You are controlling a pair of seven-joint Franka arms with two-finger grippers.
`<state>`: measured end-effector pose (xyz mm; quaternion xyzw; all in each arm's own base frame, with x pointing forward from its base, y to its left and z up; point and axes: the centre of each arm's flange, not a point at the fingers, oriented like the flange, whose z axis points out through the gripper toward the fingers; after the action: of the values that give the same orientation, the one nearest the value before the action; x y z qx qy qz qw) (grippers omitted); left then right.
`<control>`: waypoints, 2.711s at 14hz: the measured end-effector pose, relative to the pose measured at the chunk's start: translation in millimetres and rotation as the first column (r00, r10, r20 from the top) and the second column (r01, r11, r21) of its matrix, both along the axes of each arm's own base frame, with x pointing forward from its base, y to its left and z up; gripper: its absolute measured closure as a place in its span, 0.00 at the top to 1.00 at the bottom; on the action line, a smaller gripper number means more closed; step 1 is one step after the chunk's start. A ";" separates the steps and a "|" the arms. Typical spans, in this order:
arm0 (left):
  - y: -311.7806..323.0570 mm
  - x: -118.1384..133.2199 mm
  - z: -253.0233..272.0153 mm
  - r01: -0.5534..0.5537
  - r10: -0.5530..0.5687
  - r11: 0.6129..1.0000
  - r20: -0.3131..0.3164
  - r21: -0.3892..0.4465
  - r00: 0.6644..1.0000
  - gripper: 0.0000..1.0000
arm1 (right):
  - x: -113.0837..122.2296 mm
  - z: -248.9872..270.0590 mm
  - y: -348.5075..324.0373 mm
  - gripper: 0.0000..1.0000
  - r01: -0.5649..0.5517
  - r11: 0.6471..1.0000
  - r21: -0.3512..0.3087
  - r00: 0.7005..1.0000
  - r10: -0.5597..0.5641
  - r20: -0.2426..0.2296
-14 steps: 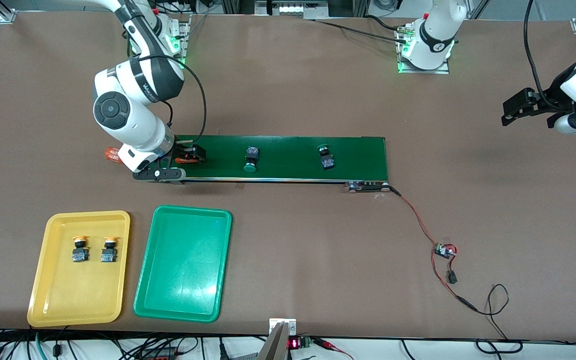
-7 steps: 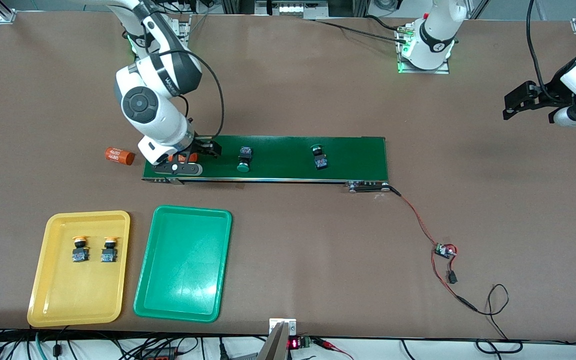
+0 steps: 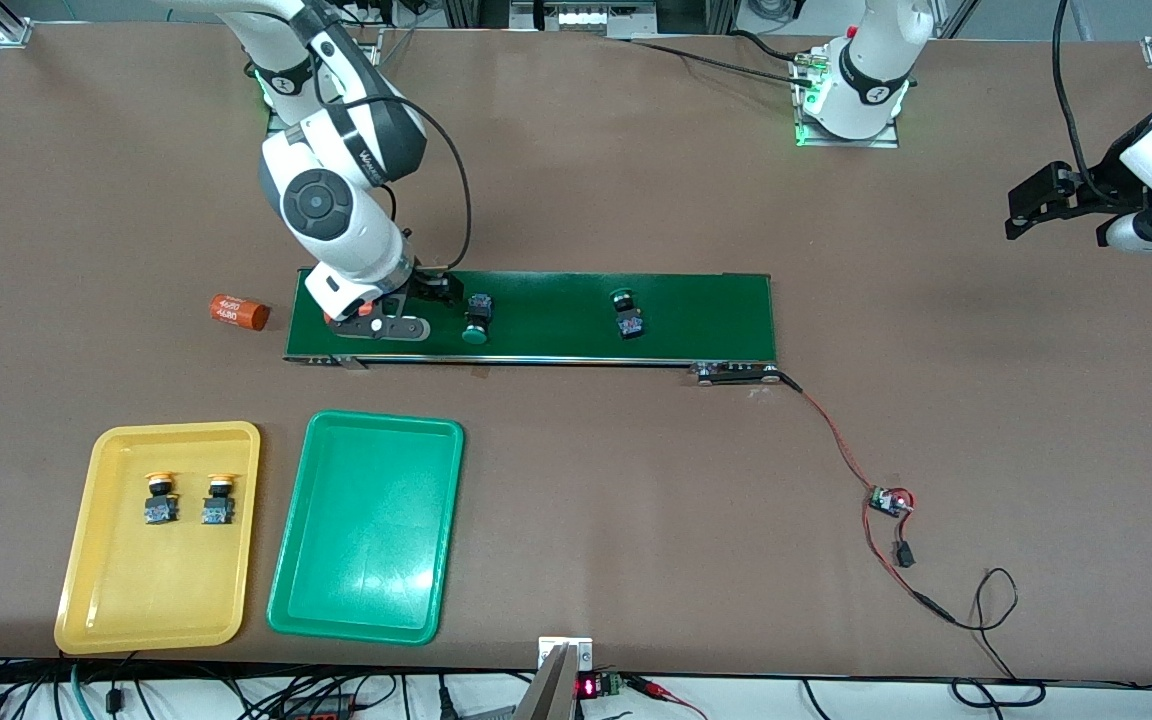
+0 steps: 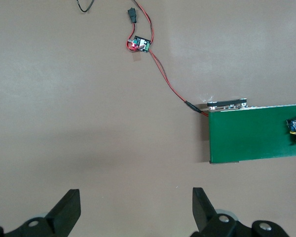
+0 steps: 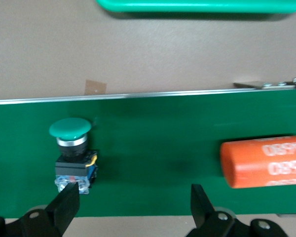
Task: Sort buttons by color to trays
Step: 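Grasp the green-capped button at the belt end with the right gripper, then carry the green button into the green tray and open the right gripper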
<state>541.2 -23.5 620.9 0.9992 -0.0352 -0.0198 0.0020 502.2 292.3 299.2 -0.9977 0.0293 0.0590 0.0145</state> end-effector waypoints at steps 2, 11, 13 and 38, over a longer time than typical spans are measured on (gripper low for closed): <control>-1.2 -0.1 0.0 0.003 -0.003 1.000 0.000 0.000 1.000 1.00 | -4.2 -9.2 2.2 1.00 0.002 1.000 -0.001 1.000 -0.002 -0.004; -5.1 -0.5 0.5 0.011 -0.011 1.000 0.001 0.000 1.000 1.00 | -3.1 -10.5 2.6 1.00 0.004 1.000 0.005 1.000 -0.004 0.004; -5.1 -0.5 0.5 0.011 -0.011 1.000 0.001 0.000 1.000 1.00 | -2.3 -11.5 2.6 1.00 0.006 1.000 0.008 1.000 -0.006 0.007; -5.2 -0.6 0.5 0.011 -0.011 1.000 0.001 0.000 1.000 1.00 | 69.9 23.9 -45.9 0.41 0.072 0.997 0.004 0.988 -0.072 0.136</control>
<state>540.6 -28.7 621.4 0.9990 -0.0408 -0.0195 0.0019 572.1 246.4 323.2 -0.9977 0.0643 -0.0099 0.0182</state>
